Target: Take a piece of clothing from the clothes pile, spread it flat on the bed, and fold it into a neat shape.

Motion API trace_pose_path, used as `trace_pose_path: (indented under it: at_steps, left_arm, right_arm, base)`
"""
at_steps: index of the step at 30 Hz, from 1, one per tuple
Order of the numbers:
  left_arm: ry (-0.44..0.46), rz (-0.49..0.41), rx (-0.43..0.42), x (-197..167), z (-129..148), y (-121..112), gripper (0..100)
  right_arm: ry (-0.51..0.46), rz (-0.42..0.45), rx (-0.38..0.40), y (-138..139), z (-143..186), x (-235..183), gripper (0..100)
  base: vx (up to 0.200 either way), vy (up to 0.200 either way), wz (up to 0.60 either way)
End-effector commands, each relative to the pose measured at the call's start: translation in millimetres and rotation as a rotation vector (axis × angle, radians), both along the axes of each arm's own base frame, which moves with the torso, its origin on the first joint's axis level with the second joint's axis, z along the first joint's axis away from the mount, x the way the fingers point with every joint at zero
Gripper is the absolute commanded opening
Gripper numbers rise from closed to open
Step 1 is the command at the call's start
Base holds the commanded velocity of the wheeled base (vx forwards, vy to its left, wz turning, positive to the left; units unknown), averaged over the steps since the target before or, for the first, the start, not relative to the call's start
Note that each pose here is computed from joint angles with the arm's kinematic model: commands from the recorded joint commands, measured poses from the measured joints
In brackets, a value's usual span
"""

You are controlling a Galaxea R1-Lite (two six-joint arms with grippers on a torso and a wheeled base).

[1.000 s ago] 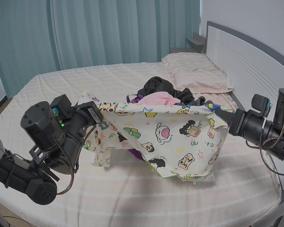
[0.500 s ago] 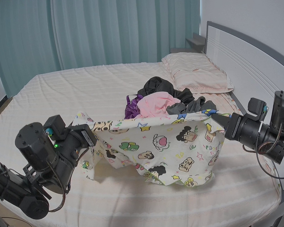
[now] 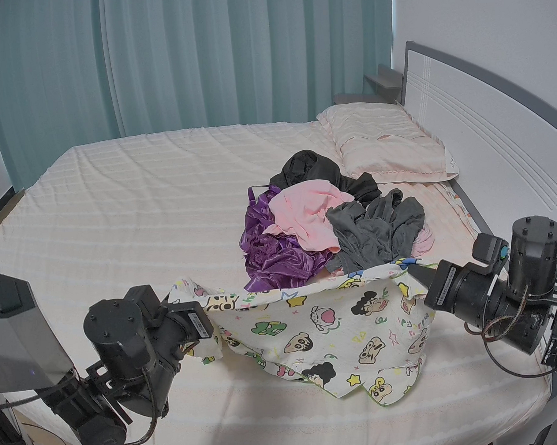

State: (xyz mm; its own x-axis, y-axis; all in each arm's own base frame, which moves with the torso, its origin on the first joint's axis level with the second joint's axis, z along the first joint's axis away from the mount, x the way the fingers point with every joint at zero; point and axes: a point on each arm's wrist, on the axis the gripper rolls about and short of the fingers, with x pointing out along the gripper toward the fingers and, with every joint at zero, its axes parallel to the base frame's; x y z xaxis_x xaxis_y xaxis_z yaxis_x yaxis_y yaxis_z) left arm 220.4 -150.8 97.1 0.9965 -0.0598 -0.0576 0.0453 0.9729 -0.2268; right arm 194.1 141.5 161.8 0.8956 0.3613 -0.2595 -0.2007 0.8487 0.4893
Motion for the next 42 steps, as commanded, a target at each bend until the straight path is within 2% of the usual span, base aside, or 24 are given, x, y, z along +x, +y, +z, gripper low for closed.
trace_pose_path:
  at_steps: [1, 10, 13, 16, 17, 23, 32, 42]
  left_arm:
    - [0.041, 0.004, 0.029, -6.3, -11.5, 4.1, 0]
    - [0.068, 0.005, 0.045, -18.4, -13.3, 13.4, 0]
    - [0.059, 0.009, 0.006, -20.9, -9.2, 15.7, 0]
    - [0.066, 0.008, 0.005, -24.1, -9.7, 17.7, 0]
    - [0.096, 0.009, 0.016, -31.7, -14.7, 22.6, 0]
    - [0.113, 0.004, -0.024, -37.1, -16.3, 24.5, 0]
    - [0.125, -0.002, -0.012, -42.5, -17.7, 26.3, 0]
    - [0.102, -0.002, -0.023, -42.9, -12.2, 26.6, 0]
  right_arm:
    - [0.046, 0.008, -0.015, 3.0, -15.0, -3.4, 0]
    - [0.008, 0.01, 0.007, -5.1, -21.7, -14.1, 0]
    - [0.003, 0.013, 0.008, -6.8, -24.6, -16.3, 0]
    - [0.003, 0.017, 0.008, -5.7, -25.0, -16.5, 0]
    - [0.003, 0.025, 0.02, -4.8, -24.2, -17.7, 0]
    - [0.0, 0.029, 0.028, -5.0, -23.0, -18.2, 0]
    - [0.001, 0.023, 0.026, -5.6, -23.4, -18.7, 0]
    - [0.01, 0.027, 0.023, -5.5, -25.4, -17.7, 0]
  base:
    - [0.0, 0.0, 0.0]
    - [0.0, 0.0, 0.0]
    - [0.0, 0.0, 0.0]
    - [0.0, 0.0, 0.0]
    - [0.0, 0.0, 0.0]
    - [-0.2, 0.0, 0.0]
    - [-0.2, 0.0, 0.0]
    - [0.0, 0.0, 0.0]
